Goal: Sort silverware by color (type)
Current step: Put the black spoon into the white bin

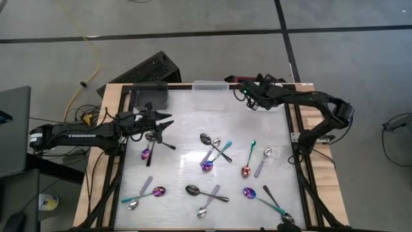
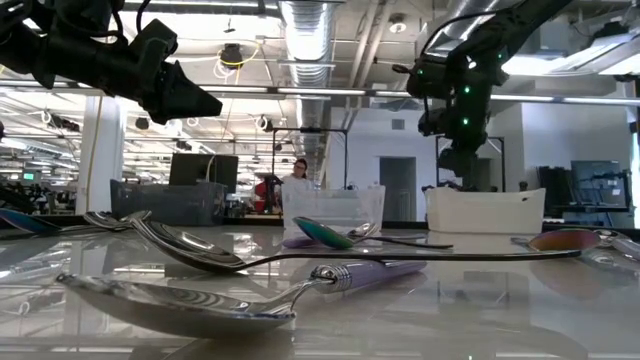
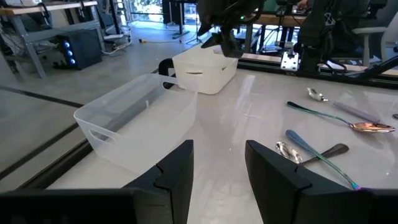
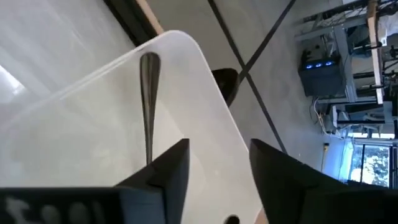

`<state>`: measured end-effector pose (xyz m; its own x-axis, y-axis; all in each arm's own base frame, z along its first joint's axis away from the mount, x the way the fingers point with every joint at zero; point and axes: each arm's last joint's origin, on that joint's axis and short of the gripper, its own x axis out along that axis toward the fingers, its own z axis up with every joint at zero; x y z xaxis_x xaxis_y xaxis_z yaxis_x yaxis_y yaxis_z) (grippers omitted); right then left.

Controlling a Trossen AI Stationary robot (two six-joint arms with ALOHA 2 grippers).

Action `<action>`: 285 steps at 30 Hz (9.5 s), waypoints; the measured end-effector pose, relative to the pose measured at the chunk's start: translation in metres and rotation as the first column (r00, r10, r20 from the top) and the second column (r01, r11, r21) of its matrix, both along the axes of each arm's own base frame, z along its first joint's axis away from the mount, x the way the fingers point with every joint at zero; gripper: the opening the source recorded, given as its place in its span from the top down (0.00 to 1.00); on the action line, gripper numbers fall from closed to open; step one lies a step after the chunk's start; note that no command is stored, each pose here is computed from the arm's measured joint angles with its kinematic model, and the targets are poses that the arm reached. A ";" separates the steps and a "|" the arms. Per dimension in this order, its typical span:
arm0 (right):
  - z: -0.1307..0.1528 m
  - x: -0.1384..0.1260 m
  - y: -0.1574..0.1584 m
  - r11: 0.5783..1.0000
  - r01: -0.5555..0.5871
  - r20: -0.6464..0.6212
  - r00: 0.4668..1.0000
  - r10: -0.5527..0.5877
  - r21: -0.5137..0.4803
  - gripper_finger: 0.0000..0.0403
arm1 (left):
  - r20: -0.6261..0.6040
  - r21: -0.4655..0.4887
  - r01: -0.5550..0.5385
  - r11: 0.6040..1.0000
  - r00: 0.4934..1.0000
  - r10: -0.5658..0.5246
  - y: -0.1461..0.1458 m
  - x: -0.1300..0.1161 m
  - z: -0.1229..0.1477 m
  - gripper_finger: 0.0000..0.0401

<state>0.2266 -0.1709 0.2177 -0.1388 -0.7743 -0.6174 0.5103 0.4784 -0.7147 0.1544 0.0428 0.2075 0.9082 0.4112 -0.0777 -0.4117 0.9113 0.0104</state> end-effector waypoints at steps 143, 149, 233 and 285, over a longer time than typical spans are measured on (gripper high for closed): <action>0.051 -0.083 0.255 0.807 -0.567 0.492 0.756 0.432 0.164 0.45 | -0.343 0.161 0.338 0.927 0.900 -0.269 0.134 0.338 0.066 1.00; 0.050 -0.089 0.257 0.814 -0.563 0.489 0.756 0.436 0.144 0.45 | -0.335 0.225 0.336 0.915 0.908 -0.251 0.153 0.380 0.060 1.00; 0.128 -0.120 0.129 0.964 -0.266 0.893 0.439 0.095 0.029 0.45 | -0.705 0.475 0.239 0.847 0.680 0.203 0.101 0.362 0.077 1.00; 0.060 0.071 0.044 0.777 -0.628 0.997 0.031 0.075 -0.039 0.45 | -0.554 0.601 -0.002 0.800 0.720 0.418 0.047 0.153 0.066 1.00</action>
<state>0.2978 -0.1273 0.2773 0.9620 -0.2269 -0.1522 0.2714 0.8567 0.4386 0.3078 0.0898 0.2731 0.5993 0.7418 -0.3010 -0.2909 0.5520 0.7814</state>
